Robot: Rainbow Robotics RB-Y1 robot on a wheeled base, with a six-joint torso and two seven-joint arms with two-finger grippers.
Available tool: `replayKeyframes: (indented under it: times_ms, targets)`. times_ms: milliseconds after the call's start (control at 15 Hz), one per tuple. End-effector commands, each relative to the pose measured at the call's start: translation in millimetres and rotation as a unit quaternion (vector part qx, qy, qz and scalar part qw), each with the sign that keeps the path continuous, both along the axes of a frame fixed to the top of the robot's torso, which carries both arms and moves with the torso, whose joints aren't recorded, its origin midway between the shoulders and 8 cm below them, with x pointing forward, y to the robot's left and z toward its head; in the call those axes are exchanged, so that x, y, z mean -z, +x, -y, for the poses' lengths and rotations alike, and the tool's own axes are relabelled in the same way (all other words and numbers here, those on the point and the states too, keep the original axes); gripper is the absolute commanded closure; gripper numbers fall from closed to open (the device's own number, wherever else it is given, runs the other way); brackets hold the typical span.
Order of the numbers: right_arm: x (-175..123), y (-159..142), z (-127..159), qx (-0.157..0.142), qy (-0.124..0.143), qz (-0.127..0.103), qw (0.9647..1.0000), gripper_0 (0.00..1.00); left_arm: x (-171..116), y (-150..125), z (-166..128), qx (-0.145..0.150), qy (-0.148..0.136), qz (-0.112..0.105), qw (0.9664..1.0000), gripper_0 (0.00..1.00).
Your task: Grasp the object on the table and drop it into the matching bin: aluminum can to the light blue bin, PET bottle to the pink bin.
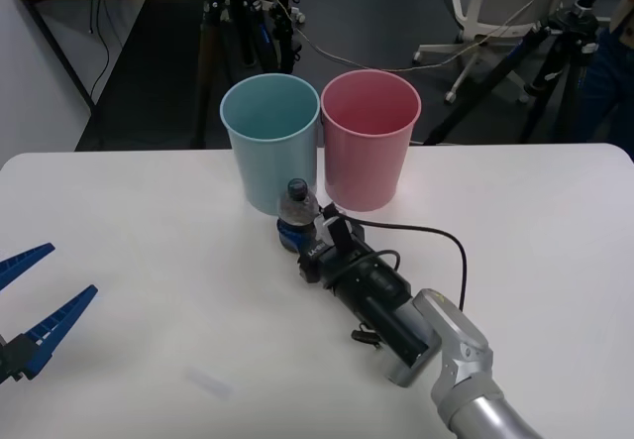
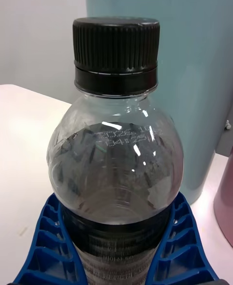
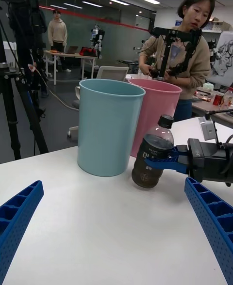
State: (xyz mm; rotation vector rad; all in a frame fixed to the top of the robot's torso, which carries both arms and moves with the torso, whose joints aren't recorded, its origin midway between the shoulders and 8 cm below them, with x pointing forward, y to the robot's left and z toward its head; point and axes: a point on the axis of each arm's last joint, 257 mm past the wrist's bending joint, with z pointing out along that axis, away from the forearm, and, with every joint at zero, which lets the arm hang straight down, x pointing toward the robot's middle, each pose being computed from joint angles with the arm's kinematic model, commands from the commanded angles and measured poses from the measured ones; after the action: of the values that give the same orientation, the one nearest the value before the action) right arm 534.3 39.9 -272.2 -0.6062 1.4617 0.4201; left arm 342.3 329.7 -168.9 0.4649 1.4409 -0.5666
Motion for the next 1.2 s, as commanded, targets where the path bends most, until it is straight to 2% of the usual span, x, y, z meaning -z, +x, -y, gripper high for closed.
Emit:
replayKeyframes:
  times_ms: [67,133,333,533,667,1000,1200]
  targets:
    - [-1.4,-10.4,7.8,0.002,-0.011,0.001,0.9999,1.00,0.0,0.0,0.0,0.000,0.000,0.000,1.0000,0.00]
    - [-1.4,-17.9,11.6,-0.002,-0.016,0.000,0.9999,1.00,0.0,0.0,0.0,0.000,0.000,0.000,1.0000,0.00]
    - [-1.2,-51.1,17.9,-0.033,0.000,-0.023,0.9992,1.00,0.0,0.0,0.0,0.000,0.000,0.000,1.0000,0.00]
    - [-3.9,-88.1,43.7,-0.056,-0.002,-0.036,0.9978,1.00,0.0,0.0,0.0,0.000,0.000,0.000,1.0000,0.00]
    - [-10.0,-106.7,66.7,-0.058,-0.005,-0.035,0.9977,1.00,0.0,0.0,0.0,0.000,0.000,0.000,1.0000,0.00]
    - [-17.6,-133.9,129.8,-0.037,0.003,-0.038,0.9986,1.00,0.0,0.0,0.0,0.000,0.000,0.000,1.0000,0.00]
    - [-22.9,-135.2,178.7,-0.002,0.001,-0.038,0.9993,1.00,0.0,0.0,0.0,0.000,0.000,0.000,1.0000,0.00]
